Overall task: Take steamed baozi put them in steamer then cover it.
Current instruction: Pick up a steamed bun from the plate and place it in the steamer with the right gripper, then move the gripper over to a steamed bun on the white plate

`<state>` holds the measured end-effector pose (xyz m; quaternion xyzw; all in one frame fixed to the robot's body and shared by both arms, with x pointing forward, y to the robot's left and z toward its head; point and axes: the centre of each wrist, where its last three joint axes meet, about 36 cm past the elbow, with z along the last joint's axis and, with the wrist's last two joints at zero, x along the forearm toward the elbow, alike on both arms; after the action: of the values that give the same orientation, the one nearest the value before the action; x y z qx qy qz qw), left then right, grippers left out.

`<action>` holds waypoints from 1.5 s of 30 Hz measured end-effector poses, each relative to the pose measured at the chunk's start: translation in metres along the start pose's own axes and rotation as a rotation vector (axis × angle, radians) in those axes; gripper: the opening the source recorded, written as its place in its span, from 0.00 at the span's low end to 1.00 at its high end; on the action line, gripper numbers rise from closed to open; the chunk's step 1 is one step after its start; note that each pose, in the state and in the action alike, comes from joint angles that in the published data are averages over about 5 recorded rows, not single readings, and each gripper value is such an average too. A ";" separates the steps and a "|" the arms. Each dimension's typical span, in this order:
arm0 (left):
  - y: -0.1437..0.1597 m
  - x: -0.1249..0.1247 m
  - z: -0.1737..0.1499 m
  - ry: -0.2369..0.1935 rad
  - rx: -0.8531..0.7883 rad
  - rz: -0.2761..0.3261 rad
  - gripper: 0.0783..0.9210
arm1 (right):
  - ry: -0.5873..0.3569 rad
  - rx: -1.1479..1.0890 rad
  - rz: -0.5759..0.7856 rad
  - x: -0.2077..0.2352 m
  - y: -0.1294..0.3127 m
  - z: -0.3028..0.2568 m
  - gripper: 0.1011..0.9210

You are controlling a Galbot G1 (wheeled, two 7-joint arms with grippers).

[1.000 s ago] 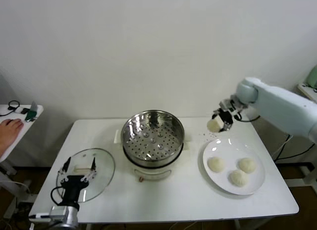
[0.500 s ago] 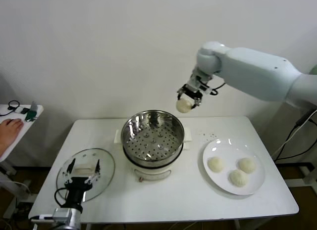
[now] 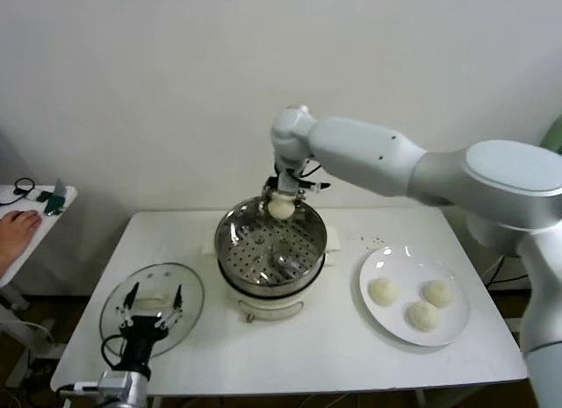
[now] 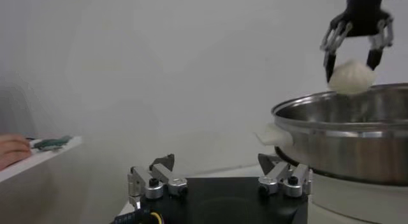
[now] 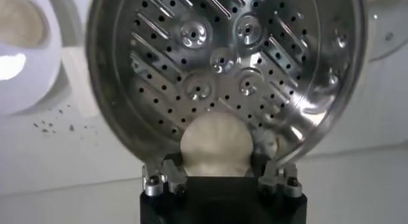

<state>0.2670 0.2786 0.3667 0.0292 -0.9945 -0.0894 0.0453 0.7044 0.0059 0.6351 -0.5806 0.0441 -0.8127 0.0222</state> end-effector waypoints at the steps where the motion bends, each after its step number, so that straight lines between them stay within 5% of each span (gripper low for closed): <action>1: 0.001 0.000 0.000 0.001 0.000 -0.001 0.88 | -0.002 0.010 -0.002 -0.005 -0.002 -0.002 0.74; 13: 0.004 0.005 0.004 0.011 0.001 -0.009 0.88 | -0.008 0.077 -0.025 -0.045 -0.016 -0.017 0.76; 17: 0.004 0.005 0.004 0.011 0.004 -0.010 0.88 | -0.007 0.080 -0.029 -0.049 -0.018 -0.019 0.83; 32: 0.003 0.006 0.007 0.018 0.005 -0.011 0.88 | 0.002 0.041 -0.050 -0.018 -0.010 -0.007 0.88; 38: 0.003 0.009 0.006 0.017 0.003 -0.011 0.88 | -0.001 -0.108 -0.022 0.026 0.021 0.009 0.88; 45: 0.003 0.012 0.003 0.011 0.008 -0.006 0.88 | -0.014 -0.494 0.055 0.066 0.110 0.013 0.88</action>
<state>0.2547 0.2812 0.3653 0.0327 -0.9945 -0.0854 0.0503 0.6941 -0.1097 0.6905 -0.5727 0.2568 -0.7723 -0.0978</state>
